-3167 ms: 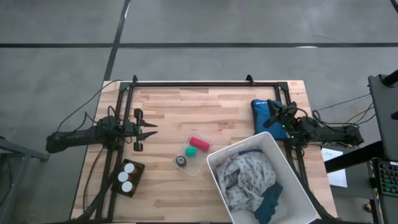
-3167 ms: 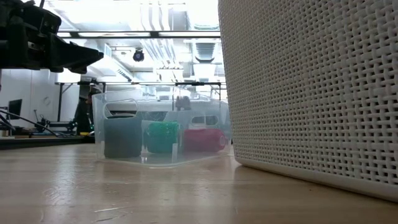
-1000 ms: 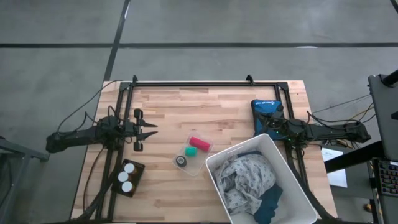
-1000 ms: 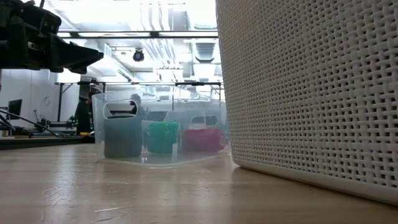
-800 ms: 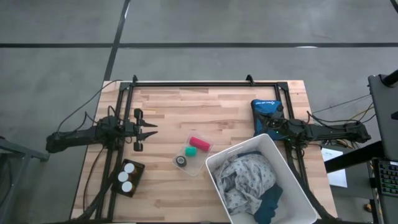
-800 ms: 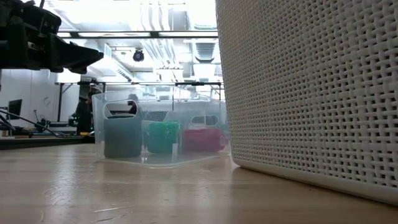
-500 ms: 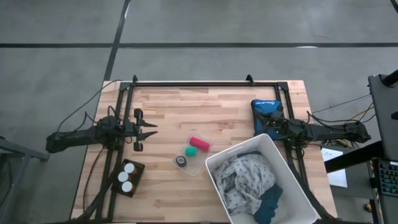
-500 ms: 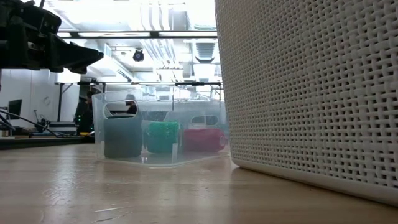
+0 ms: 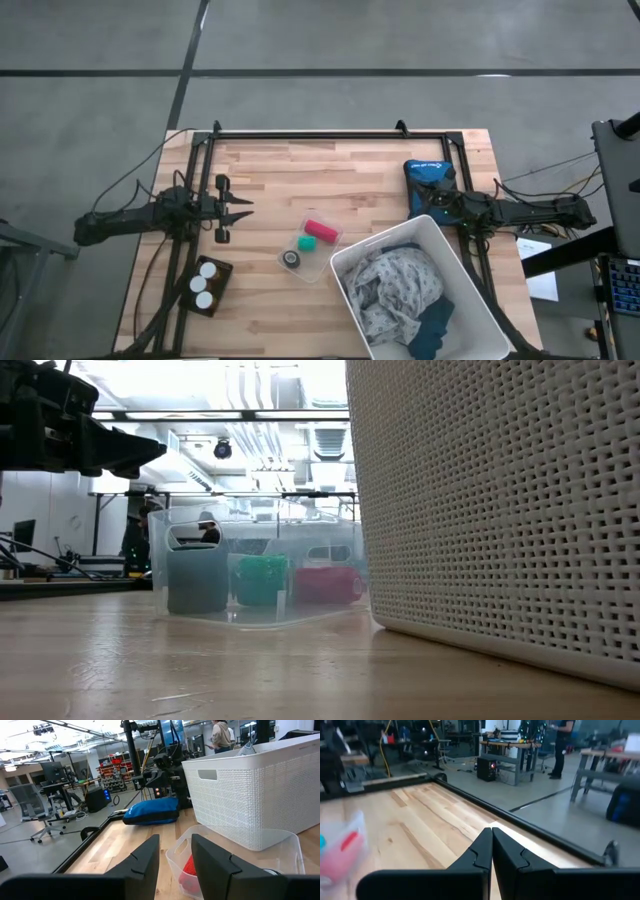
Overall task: Pick & Place Medicine items
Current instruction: Return to Home Position
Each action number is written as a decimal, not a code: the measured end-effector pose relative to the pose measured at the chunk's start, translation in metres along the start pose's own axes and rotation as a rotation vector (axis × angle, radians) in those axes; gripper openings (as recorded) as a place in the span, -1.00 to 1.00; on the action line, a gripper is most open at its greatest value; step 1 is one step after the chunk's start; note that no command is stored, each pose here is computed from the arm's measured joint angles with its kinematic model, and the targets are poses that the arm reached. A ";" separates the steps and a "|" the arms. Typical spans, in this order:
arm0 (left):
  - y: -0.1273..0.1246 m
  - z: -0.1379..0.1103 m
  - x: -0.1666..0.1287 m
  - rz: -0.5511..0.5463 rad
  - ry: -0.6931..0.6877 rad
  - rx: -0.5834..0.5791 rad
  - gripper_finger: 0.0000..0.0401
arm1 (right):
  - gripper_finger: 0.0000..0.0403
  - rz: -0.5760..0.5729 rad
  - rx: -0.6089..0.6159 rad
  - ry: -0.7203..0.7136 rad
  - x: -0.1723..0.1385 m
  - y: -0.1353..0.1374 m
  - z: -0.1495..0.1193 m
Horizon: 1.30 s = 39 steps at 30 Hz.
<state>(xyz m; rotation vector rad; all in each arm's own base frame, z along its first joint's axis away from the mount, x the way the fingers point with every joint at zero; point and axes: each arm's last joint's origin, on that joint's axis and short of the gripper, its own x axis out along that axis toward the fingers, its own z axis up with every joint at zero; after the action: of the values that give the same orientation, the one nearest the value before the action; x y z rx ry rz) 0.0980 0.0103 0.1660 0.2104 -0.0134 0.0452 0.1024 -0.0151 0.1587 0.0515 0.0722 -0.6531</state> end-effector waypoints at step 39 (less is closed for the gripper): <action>0.000 0.000 0.000 0.000 0.000 0.000 -0.41 | -0.96 -0.002 -0.148 0.002 0.000 0.000 0.000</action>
<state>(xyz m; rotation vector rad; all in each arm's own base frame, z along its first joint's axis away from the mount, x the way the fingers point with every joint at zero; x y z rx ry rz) 0.0980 0.0103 0.1661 0.2104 -0.0137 0.0453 0.1024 -0.0152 0.1585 -0.0905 0.1221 -0.6477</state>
